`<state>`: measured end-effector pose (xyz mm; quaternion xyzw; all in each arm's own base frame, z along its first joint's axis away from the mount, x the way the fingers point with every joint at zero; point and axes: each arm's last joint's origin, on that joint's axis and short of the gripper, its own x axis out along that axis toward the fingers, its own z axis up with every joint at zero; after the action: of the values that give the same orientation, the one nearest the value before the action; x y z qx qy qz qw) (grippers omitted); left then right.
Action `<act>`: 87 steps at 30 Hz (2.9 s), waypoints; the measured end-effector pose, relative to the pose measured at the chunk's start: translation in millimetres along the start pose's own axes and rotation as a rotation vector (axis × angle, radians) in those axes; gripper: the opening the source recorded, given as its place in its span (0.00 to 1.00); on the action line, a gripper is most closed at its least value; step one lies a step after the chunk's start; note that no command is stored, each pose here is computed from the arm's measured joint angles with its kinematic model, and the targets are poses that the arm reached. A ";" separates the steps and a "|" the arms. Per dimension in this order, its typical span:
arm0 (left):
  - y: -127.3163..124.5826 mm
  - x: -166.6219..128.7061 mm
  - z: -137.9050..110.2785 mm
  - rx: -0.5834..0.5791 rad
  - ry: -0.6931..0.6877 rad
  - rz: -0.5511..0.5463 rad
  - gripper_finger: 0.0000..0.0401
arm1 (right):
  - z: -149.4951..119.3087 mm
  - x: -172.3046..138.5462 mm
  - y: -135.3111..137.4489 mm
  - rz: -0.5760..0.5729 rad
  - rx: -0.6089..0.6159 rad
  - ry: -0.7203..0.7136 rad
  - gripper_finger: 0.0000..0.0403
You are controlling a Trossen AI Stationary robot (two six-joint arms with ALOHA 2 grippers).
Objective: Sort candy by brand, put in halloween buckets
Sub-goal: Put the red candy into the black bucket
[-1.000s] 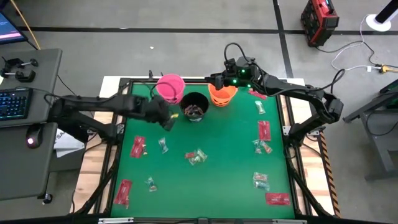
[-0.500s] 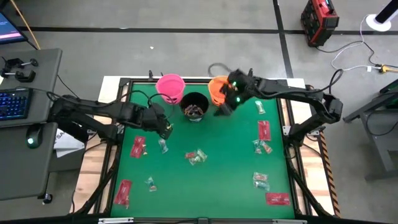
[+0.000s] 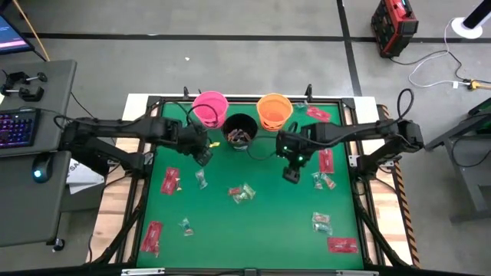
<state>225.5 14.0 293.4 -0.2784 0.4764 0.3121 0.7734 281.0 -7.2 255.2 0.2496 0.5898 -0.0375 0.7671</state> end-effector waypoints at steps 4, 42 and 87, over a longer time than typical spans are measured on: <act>6.2 12.2 -33.0 -0.156 0.085 -0.008 0.43 | 1.0 0.1 -0.1 -0.043 0.010 -0.028 0.64; 17.2 100.7 -152.7 -0.817 0.192 0.238 0.43 | 35.9 -22.9 -65.4 -0.091 0.125 -0.257 0.64; 10.9 47.5 -127.3 -0.447 0.118 -0.004 0.00 | 42.9 -24.9 -64.1 -0.080 0.090 -0.330 0.64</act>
<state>162.3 -61.3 198.9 -0.4616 0.4394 0.3915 0.6637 288.9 -87.4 264.2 0.2506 0.4631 -0.1349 0.8394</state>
